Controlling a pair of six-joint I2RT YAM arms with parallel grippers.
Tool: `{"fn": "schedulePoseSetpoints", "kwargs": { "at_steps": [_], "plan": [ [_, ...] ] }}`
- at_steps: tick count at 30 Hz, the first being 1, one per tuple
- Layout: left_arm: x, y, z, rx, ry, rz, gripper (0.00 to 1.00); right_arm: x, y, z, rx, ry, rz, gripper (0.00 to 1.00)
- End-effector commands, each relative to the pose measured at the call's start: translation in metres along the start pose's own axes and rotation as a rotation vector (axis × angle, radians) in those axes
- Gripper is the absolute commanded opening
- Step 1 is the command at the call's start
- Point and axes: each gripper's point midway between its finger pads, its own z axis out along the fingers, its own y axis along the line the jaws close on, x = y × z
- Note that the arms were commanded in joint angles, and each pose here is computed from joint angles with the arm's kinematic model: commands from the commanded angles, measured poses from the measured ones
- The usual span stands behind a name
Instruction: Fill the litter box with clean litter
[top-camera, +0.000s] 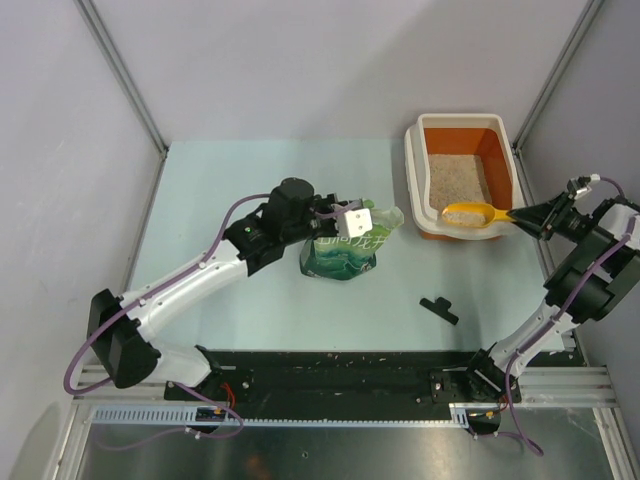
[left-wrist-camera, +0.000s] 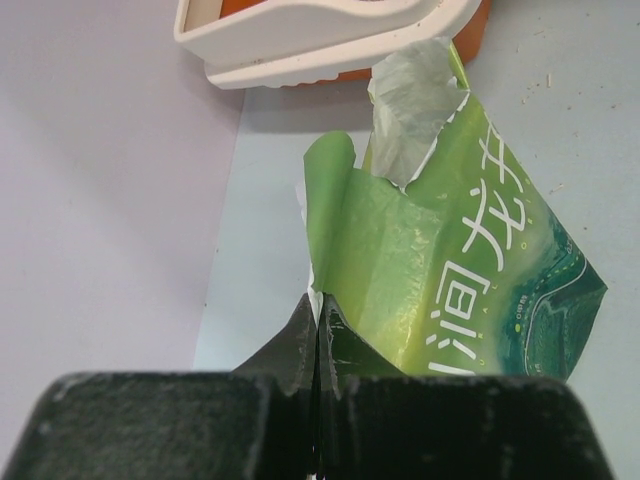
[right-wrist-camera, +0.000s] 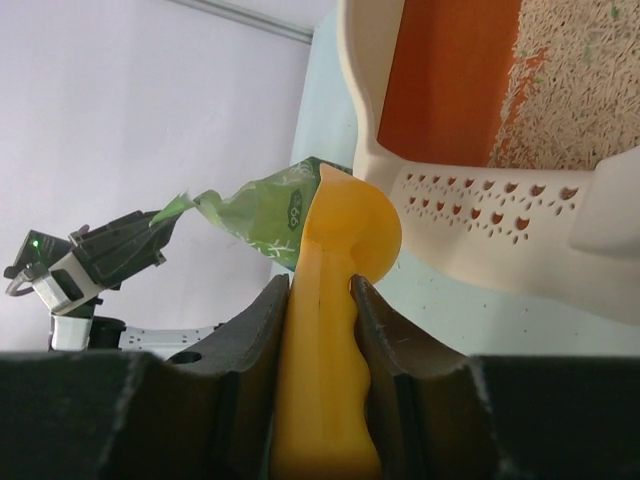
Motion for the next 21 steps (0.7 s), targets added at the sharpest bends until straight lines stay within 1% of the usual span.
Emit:
{"fn": "schedulePoseSetpoints", "kwargs": {
  "at_steps": [1, 15, 21],
  "plan": [
    [-0.011, 0.012, -0.006, -0.029, 0.001, 0.032, 0.00, -0.027, 0.040, -0.012, -0.150, -0.140, 0.113, 0.00],
    [-0.007, 0.002, -0.009, -0.005, 0.025, 0.039, 0.00, -0.055, 0.023, -0.011, -0.144, -0.137, 0.012, 0.00],
    [-0.003, -0.004, -0.007, 0.013, 0.042, 0.043, 0.00, -0.056, 0.004, -0.009, -0.141, -0.134, 0.024, 0.00]
  ]
}}
